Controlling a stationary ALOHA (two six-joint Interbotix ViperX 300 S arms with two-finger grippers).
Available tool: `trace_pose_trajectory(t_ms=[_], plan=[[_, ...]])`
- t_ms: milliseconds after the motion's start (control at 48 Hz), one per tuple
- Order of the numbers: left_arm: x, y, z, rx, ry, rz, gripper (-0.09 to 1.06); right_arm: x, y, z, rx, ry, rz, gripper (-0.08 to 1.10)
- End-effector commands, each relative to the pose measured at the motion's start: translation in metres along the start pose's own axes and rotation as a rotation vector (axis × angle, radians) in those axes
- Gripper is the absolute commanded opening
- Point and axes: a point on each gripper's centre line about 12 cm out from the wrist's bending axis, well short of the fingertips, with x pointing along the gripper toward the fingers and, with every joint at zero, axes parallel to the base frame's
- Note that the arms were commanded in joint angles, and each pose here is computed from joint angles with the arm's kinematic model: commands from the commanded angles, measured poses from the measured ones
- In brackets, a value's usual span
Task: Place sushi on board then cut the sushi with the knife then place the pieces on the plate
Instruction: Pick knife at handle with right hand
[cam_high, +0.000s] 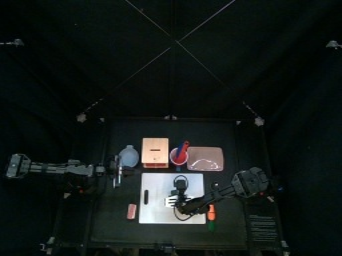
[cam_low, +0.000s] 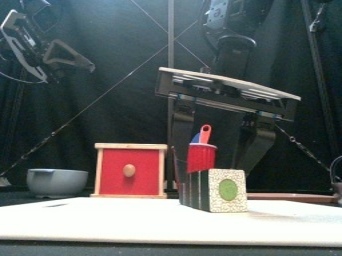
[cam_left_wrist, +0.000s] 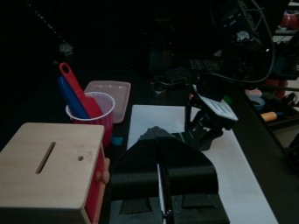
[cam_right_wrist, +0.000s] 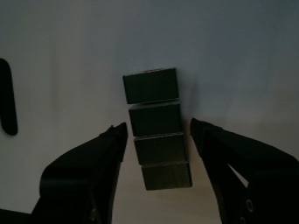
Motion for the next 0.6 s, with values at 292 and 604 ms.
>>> trace_pose_trajectory(t_ms=[292,604], plan=[[0.001,0.004,0.004,-0.004,-0.013,0.017,-0.01,-0.049,0.003,0.022,-0.024,-0.007,0.103,0.91],[0.001,0.004,0.004,-0.005,-0.013,0.017,-0.01,-0.110,-0.007,0.063,-0.274,-0.055,0.211,0.91]])
